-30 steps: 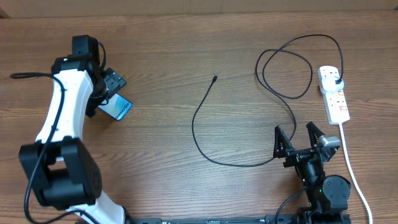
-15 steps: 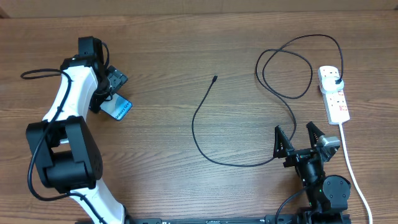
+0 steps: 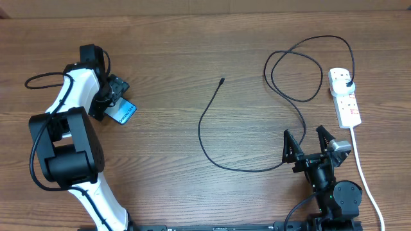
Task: Plug charger to phone and switch on socket
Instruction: 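Close the left gripper on the phone's long edges, then lift the phone with the left gripper and carry it rightward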
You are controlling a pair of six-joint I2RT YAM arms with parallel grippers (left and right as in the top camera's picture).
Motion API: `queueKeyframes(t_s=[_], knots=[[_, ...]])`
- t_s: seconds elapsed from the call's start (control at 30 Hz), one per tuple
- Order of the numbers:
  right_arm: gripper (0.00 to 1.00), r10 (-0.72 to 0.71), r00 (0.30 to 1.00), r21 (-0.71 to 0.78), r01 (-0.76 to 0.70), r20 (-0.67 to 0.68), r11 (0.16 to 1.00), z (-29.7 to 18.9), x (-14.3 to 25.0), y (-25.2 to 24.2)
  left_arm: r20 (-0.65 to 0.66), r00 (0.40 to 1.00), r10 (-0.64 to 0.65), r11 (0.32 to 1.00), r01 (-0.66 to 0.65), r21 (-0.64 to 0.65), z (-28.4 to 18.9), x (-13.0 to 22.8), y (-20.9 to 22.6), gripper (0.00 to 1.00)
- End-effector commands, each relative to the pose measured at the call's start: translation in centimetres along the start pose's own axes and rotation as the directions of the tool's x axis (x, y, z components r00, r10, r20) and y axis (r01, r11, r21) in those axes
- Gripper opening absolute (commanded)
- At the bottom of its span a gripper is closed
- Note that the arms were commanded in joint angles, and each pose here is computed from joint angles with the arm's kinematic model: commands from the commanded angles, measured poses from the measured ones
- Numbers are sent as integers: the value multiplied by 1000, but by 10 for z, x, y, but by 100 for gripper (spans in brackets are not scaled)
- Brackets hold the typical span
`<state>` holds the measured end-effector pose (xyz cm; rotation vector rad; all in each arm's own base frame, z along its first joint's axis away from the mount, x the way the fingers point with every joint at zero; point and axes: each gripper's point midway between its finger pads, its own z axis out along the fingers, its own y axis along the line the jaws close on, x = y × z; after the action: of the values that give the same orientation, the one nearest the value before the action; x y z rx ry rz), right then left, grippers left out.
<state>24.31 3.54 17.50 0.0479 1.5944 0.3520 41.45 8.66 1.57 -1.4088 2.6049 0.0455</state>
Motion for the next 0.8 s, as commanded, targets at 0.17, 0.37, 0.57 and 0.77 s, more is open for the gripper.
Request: queueKeyframes(t_s=[0.17,0.37,0.57,0.77], knots=[[100,-2,1000,13,2,5,1000,0,2,-3,-47,999,-10,999,9,-31,26,9,-2,100],[100,-2,1000,13,2,5,1000,0,2,-3,-56,998,-8,999,5,-41,29,12,0,87],[100,-2,1000,13,2,5,1000,0,2,-3,-92,996,10,997,-17,-76,28,20,9,76],[100,-2,1000,13,2,5,1000,0,2,-3,-154,978,141,985,-154,-75,25,37,10,74]])
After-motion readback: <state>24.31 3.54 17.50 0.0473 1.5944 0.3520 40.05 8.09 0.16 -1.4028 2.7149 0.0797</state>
